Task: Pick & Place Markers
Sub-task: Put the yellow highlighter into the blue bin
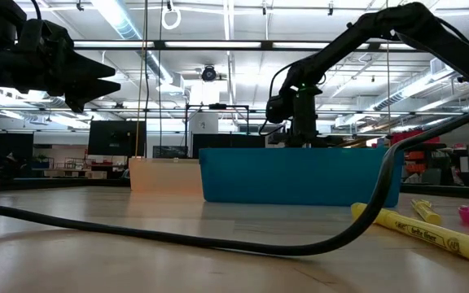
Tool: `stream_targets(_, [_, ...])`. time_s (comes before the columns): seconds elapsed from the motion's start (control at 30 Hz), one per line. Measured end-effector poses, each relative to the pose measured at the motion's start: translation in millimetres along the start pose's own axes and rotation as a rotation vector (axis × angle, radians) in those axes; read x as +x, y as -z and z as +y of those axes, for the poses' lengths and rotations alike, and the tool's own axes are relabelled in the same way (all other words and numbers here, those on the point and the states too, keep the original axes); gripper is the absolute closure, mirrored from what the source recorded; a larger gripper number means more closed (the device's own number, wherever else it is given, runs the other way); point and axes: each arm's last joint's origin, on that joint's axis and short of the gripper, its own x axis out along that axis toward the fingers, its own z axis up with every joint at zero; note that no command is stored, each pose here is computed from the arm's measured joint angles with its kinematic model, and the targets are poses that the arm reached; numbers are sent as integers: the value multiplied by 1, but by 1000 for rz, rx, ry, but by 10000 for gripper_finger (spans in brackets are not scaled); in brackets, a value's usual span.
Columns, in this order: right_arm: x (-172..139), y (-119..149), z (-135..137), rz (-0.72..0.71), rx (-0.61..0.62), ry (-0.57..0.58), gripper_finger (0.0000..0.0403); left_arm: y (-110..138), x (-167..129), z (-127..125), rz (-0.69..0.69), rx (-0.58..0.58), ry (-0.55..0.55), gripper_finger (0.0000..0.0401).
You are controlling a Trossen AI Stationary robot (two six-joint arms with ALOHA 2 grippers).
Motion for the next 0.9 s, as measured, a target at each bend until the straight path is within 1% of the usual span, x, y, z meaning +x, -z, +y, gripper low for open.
stream_targets(0.1, [0,0,-1,0,-16,0,219,0,0,0,0,0,0,179])
stream_targets(0.2, [0,1,-1,8,-30,7,206,0,0,0,0,0,0,179])
stream_targets(0.37, [-1,-2,-5,-4,-26,19,206,0,0,0,0,0,0,179])
stream_targets(0.53, [-6,0,-6,-5,-50,25,212,0,0,0,0,-1,0,179])
stream_targets(0.73, [-39,11,-11,-75,-53,15,213,0,0,0,0,-1,0,179])
stream_targets(0.9, [-76,34,-13,-120,-37,-14,213,0,0,0,0,-1,0,179])
